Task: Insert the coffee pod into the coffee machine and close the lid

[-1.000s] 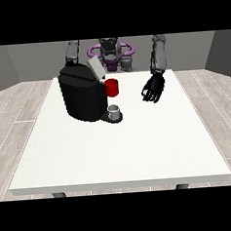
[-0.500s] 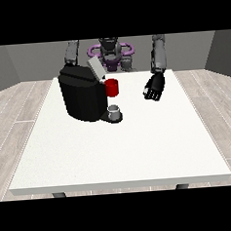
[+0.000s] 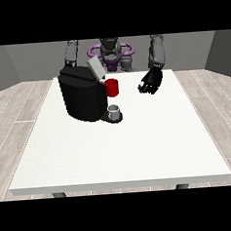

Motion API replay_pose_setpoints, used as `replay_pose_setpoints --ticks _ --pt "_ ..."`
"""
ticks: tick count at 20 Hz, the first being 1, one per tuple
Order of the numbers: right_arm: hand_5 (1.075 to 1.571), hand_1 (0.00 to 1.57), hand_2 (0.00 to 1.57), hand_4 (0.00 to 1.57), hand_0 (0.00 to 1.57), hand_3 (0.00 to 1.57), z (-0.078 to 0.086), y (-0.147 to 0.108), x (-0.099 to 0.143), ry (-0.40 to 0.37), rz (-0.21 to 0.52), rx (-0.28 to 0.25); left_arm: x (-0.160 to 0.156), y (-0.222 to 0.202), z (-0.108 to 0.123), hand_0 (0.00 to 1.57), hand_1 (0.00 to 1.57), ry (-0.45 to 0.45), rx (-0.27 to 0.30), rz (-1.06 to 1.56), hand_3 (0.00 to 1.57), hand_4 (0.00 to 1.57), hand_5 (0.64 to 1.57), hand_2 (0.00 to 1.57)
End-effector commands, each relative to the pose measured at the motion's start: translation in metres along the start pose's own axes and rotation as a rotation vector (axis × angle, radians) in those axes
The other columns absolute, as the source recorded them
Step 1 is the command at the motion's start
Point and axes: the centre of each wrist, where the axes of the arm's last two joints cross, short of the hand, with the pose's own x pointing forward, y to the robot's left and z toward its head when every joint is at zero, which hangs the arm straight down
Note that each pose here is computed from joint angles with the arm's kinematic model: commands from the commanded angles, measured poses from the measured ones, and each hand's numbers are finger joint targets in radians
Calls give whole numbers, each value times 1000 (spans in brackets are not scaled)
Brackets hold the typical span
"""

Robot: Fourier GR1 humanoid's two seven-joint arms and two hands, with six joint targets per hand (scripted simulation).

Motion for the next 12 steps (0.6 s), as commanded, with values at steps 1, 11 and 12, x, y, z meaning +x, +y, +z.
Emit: replay_pose_setpoints --ticks 1,11,12 --pt "1571 0 0 0 0 0 -8 4 0 -4 25 -27 13 34 -10 1420 1420 -36 -8 53 1332 518 1571 1410" --pt "1571 0 0 0 0 0 0 -13 -37 82 55 3 68 48 -27 1403 1403 -110 -92 23 1341 598 1571 1396" --pt "1571 0 0 0 0 0 -7 -12 -29 46 41 -6 81 50 -32 1403 1403 -118 -75 30 1341 598 1571 1396"
